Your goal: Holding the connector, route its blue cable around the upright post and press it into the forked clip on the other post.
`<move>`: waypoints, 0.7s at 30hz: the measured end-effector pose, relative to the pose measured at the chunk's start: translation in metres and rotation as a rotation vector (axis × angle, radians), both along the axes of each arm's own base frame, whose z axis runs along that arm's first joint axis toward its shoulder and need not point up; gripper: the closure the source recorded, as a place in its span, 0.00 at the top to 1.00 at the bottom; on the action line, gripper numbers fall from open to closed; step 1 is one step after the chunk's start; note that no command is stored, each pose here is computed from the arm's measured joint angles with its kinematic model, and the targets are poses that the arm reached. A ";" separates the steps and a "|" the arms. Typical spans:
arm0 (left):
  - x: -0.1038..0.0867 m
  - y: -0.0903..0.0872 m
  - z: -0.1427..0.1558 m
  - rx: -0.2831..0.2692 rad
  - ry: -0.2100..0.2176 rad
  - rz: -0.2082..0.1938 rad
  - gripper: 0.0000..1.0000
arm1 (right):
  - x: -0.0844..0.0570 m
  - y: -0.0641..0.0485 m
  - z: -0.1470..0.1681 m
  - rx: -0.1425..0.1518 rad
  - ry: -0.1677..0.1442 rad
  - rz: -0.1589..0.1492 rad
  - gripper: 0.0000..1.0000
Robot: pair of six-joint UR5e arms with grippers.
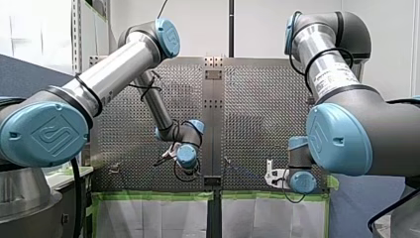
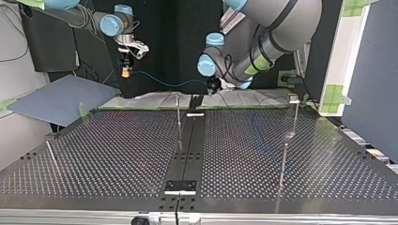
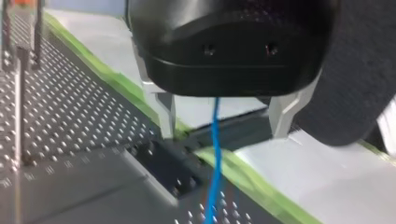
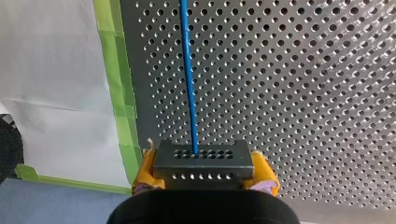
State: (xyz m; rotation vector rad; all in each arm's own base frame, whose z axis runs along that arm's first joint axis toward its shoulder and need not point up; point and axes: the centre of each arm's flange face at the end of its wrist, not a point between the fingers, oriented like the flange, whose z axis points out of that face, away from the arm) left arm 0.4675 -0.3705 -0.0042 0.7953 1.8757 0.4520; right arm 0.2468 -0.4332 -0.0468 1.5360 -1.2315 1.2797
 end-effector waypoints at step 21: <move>-0.024 -0.040 -0.003 -0.229 0.073 -0.129 1.00 | 0.002 -0.001 0.001 -0.005 -0.002 0.008 0.00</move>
